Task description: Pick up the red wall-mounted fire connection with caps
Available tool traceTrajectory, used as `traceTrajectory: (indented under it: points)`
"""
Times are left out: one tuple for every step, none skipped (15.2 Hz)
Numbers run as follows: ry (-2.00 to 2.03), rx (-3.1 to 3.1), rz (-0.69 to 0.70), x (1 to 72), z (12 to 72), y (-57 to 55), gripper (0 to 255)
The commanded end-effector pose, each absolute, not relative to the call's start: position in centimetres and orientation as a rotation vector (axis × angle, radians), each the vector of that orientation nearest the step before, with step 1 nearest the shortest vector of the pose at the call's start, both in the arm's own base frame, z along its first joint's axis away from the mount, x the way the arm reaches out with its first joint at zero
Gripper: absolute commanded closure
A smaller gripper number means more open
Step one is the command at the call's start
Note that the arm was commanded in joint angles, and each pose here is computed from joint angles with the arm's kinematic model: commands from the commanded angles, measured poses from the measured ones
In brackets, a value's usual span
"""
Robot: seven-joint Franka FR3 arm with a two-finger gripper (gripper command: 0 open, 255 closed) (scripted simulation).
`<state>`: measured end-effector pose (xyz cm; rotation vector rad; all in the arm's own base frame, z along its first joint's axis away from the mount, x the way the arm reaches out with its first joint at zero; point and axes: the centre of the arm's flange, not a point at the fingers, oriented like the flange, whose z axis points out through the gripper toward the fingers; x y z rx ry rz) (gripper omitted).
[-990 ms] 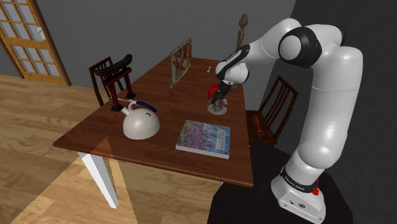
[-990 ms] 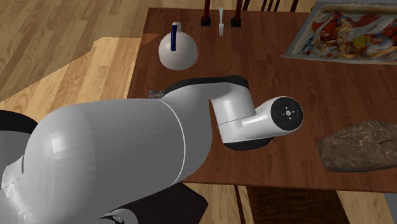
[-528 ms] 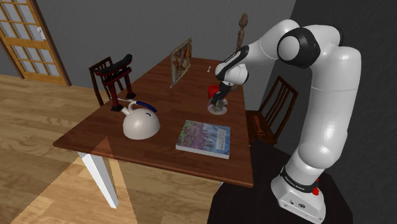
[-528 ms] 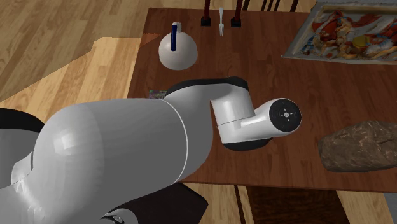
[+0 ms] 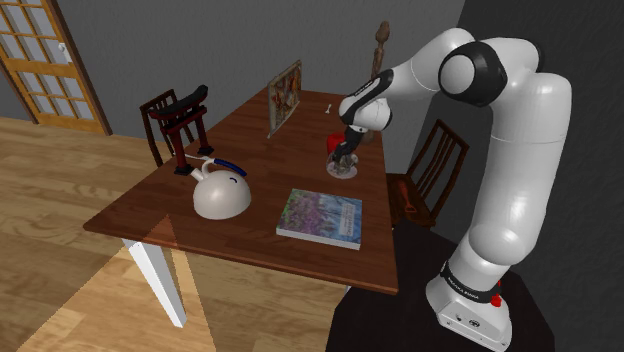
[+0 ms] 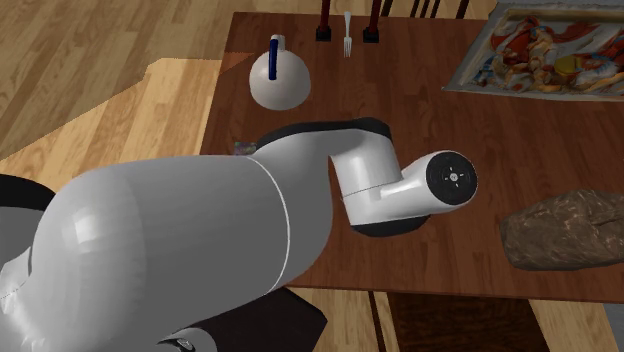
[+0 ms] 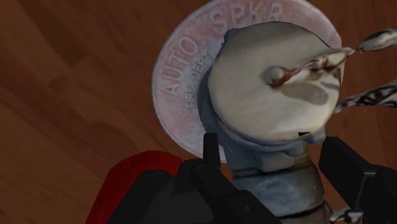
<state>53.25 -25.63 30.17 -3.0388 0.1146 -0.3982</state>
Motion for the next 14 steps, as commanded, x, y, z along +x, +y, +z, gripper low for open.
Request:
traceTrajectory:
  points:
    - [0.115, -3.039, -0.398, 53.2, 31.2, -25.6, 255]
    - [0.115, -3.039, -0.398, 53.2, 31.7, -25.6, 255]
    - [0.115, -3.039, -0.398, 53.2, 32.2, -25.6, 255]
    - [0.115, -3.039, -0.398, 53.2, 32.8, -25.6, 255]
    - [0.115, -3.039, -0.398, 53.2, 33.3, -25.6, 255]
    - [0.115, -3.039, -0.398, 53.2, 33.8, -25.6, 255]
    - [0.115, -3.039, -0.398, 53.2, 34.3, -25.6, 255]
    - [0.115, -3.039, -0.398, 53.2, 34.9, -25.6, 255]
    - [0.115, -3.039, -0.398, 53.2, 35.4, -25.6, 255]
    - [0.115, -3.039, -0.398, 53.2, 35.9, -25.6, 255]
    - [0.115, -3.039, -0.398, 53.2, 36.5, -25.6, 255]
    - [0.115, -3.039, -0.398, 53.2, 37.0, -25.6, 255]
    - [0.115, -3.039, -0.398, 53.2, 37.1, -25.6, 255]
    - [0.115, -3.039, -0.398, 53.2, 37.1, -25.6, 255]
